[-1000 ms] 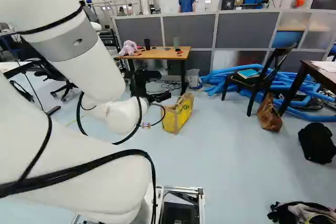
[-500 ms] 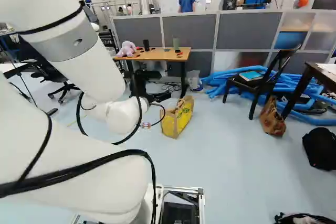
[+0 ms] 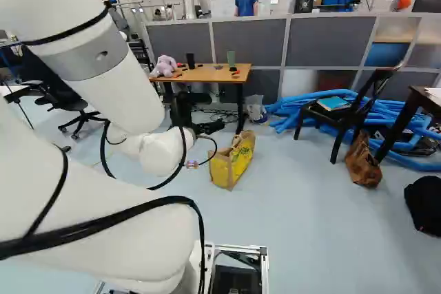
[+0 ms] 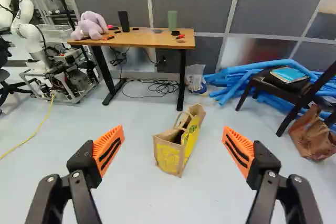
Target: Pick up the bag on the ground and place it on the table
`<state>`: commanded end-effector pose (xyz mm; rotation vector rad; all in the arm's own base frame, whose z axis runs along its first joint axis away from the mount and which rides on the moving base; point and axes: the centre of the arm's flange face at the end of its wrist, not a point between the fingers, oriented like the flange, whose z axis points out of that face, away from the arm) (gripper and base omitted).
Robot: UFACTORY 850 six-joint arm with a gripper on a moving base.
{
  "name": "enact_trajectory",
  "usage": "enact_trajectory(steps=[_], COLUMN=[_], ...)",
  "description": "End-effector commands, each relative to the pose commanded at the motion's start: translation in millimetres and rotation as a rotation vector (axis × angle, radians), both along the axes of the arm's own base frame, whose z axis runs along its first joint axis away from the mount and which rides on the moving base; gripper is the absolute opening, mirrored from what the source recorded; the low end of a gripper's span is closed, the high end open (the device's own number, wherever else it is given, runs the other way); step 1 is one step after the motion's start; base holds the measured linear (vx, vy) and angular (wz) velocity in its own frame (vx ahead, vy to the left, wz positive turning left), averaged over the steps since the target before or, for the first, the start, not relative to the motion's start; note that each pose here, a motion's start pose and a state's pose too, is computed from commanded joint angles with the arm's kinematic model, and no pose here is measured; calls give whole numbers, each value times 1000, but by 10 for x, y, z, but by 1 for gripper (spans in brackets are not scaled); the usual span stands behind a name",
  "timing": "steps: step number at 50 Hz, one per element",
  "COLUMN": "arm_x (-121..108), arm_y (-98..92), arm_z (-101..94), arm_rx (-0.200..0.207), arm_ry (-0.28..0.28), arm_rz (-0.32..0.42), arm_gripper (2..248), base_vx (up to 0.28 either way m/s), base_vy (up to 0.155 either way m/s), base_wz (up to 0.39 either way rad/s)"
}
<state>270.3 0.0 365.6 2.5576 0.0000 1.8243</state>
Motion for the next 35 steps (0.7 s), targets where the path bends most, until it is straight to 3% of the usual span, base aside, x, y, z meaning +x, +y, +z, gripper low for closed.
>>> enact_trajectory(steps=[35], arm_x=[0], arm_y=[0], arm_z=[0], arm_rx=[0], arm_ry=[0], arm_rz=[0], arm_gripper=[247], base_vx=[158], base_vy=[4], base_wz=[4])
